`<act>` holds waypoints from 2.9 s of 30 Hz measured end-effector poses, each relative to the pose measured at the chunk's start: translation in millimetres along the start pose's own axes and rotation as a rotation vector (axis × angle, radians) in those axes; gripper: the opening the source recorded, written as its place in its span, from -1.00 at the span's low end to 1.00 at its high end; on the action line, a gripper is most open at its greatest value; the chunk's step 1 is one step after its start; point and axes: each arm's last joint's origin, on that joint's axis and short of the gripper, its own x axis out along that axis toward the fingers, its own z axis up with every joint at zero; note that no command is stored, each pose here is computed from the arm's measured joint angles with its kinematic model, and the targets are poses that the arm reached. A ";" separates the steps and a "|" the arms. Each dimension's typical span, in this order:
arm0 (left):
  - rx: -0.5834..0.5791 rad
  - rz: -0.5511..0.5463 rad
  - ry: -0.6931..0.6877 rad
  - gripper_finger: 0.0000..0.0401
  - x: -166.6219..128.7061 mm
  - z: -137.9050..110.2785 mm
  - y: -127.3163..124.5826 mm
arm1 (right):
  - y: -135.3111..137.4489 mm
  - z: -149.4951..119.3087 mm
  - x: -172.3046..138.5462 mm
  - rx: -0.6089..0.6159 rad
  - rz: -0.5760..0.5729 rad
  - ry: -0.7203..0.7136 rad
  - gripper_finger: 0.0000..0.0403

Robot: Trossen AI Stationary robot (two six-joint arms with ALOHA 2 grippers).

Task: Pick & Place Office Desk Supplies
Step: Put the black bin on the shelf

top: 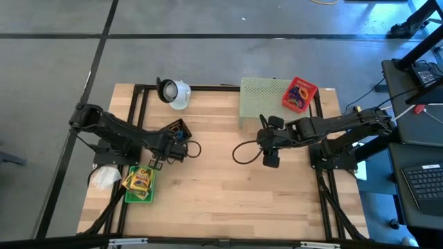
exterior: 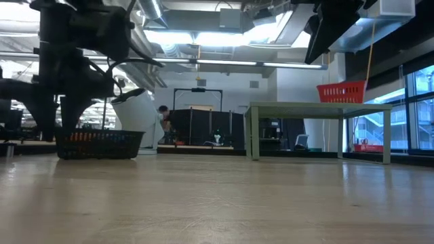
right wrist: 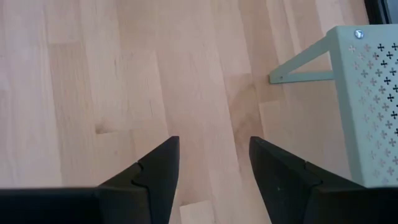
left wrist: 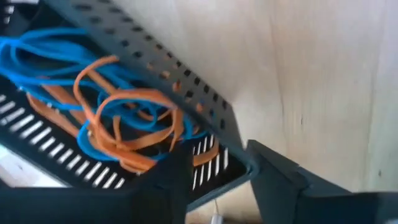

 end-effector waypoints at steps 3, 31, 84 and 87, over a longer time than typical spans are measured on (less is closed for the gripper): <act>0.013 -0.006 -0.008 -0.49 1.7 2.8 -0.5 | 0.1 0.0 0.0 0.000 0.000 0.000 -0.02; -0.107 -0.015 -0.437 -0.97 -54.6 103.3 20.5 | 1.2 1.5 -0.2 0.002 0.006 -0.017 -0.02; -0.676 -0.058 -0.282 -0.20 -177.3 24.5 -9.8 | 71.8 64.1 144.7 0.203 0.100 -0.305 -0.02; -0.686 -0.066 -0.308 -0.20 -181.8 19.2 -14.6 | 73.3 63.4 156.9 0.250 0.101 -0.295 -0.02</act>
